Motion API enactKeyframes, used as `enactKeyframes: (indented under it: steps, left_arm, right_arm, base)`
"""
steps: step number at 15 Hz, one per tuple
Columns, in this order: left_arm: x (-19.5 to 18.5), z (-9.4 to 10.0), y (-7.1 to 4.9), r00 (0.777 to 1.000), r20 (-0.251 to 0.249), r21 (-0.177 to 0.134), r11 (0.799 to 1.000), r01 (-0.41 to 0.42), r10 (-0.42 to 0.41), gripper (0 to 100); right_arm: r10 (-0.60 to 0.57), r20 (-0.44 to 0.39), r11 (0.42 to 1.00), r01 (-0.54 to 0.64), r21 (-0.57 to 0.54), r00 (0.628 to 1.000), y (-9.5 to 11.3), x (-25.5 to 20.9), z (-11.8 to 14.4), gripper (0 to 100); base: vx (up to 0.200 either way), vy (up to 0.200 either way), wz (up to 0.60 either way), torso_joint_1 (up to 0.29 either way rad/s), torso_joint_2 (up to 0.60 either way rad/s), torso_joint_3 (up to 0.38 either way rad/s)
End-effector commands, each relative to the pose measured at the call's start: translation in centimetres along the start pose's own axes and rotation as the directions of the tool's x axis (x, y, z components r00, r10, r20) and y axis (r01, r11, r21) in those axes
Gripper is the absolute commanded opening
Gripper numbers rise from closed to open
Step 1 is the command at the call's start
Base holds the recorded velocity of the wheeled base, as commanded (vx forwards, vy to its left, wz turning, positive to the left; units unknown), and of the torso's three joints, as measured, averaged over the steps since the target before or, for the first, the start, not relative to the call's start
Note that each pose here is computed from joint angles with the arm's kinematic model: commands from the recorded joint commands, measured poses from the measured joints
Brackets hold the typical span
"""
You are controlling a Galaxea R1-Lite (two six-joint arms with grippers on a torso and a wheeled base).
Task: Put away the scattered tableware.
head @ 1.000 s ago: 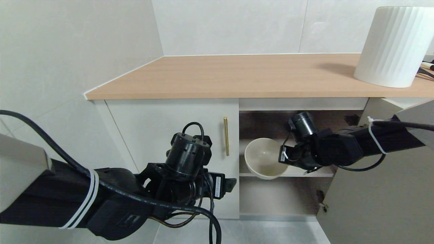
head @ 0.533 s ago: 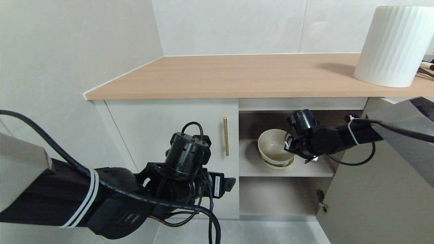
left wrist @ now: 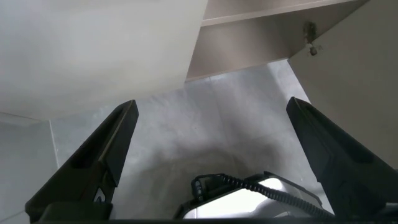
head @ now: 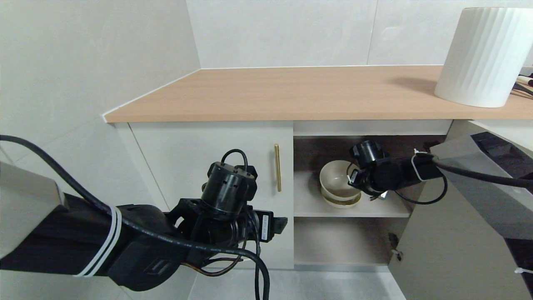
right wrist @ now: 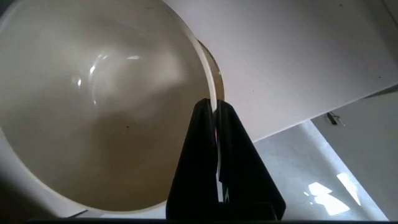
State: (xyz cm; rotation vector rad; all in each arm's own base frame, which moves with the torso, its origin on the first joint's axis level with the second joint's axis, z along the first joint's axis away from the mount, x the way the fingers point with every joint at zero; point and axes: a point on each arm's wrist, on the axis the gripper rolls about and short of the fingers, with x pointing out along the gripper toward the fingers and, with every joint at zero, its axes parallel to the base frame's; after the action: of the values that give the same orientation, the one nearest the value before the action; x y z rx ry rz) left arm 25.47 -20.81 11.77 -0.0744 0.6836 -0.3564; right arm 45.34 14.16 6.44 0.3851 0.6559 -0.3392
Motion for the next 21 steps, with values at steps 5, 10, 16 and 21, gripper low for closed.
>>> enactKeyframes:
  steps: [5, 10, 16, 21]
  left_arm:
    - [-0.1, 0.1, 0.1, 1.000, 0.005, -0.004, 1.000, -0.001, 0.001, 100]
    - [-0.1, 0.2, 0.1, 1.000, 0.007, -0.006, 1.000, -0.001, 0.001, 100]
    - [-0.5, 0.8, 0.9, 0.999, 0.030, -0.025, 1.000, -0.015, 0.016, 100]
    - [-6.1, 3.1, 3.1, 0.985, 0.171, -0.049, 0.999, -0.016, 0.024, 100]
  right_arm:
    - [-0.015, -0.012, 1.000, 0.014, -0.007, 1.000, 0.2, 1.3, -0.3, 0]
    - [-0.014, -0.016, 1.000, 0.014, -0.009, 1.000, 0.3, 1.6, -0.4, 100]
    - [-0.007, -0.072, 1.000, 0.005, -0.029, 0.997, 0.7, -1.2, -0.2, 100]
    - [0.056, -0.201, 0.990, -0.081, -0.119, 0.978, -0.3, -11.7, -0.7, 100]
  base:
    - [0.000, 0.000, 0.00, 0.000, 0.00, 0.000]
    - [0.000, 0.000, 0.00, 0.000, 0.00, 0.000]
    - [0.000, 0.000, 0.00, 0.000, 0.00, 0.000]
    - [0.000, 0.000, 0.00, 0.000, 0.00, 0.000]
